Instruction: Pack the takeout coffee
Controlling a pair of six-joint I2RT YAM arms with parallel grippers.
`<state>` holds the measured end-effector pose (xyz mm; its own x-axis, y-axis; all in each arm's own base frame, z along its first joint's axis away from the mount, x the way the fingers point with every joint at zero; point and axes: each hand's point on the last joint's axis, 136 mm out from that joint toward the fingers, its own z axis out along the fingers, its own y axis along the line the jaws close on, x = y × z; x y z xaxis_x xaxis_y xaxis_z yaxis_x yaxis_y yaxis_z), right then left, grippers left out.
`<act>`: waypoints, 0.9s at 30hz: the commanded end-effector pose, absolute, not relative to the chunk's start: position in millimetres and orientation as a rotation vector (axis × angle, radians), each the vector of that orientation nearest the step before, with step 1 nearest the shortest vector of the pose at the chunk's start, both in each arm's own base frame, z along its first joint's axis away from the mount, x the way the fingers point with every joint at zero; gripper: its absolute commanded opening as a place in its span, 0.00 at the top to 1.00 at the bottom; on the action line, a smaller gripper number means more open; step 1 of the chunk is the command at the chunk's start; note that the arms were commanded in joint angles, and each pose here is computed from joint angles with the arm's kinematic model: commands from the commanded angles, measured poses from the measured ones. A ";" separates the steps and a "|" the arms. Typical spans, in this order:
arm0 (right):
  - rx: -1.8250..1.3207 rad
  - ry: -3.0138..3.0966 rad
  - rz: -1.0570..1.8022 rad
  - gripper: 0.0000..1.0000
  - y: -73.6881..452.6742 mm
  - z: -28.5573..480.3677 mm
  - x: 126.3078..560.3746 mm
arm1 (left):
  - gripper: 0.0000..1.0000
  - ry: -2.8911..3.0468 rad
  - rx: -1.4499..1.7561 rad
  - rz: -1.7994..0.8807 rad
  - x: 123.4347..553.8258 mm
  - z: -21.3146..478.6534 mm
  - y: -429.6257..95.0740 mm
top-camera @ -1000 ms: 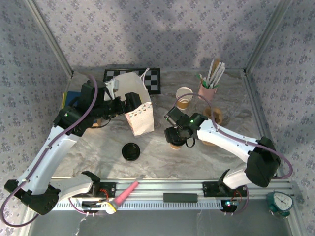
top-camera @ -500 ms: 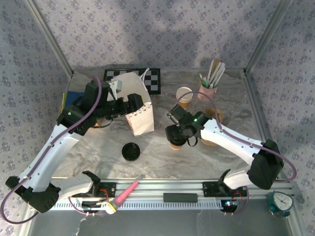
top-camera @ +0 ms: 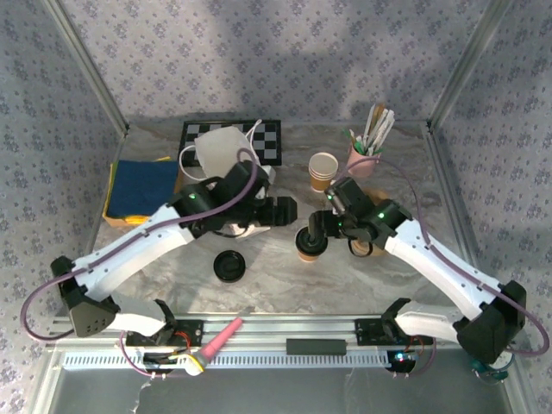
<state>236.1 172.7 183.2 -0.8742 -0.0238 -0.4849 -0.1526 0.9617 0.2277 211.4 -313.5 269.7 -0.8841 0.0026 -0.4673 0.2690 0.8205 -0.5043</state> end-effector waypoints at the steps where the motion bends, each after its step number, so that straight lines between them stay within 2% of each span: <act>1: -0.001 2.683 0.468 0.28 160.4 168.7 218.7 | 0.23 2.583 0.187 -0.705 207.3 253.8 -319.5; 5: 0.126 2.668 0.658 0.39 154.9 158.7 214.4 | 0.30 2.636 0.219 -0.601 200.4 224.8 -331.0; 15: 0.256 2.658 0.864 0.43 161.3 142.8 212.2 | 0.41 2.699 0.255 -0.497 203.3 169.8 -345.1; 22: 0.259 2.669 0.889 0.45 166.6 133.9 215.1 | 0.51 2.698 0.285 -0.494 210.3 157.4 -353.3; 27: 0.255 2.684 0.892 0.46 170.3 129.2 215.7 | 0.54 2.716 0.296 -0.507 212.8 148.7 -357.3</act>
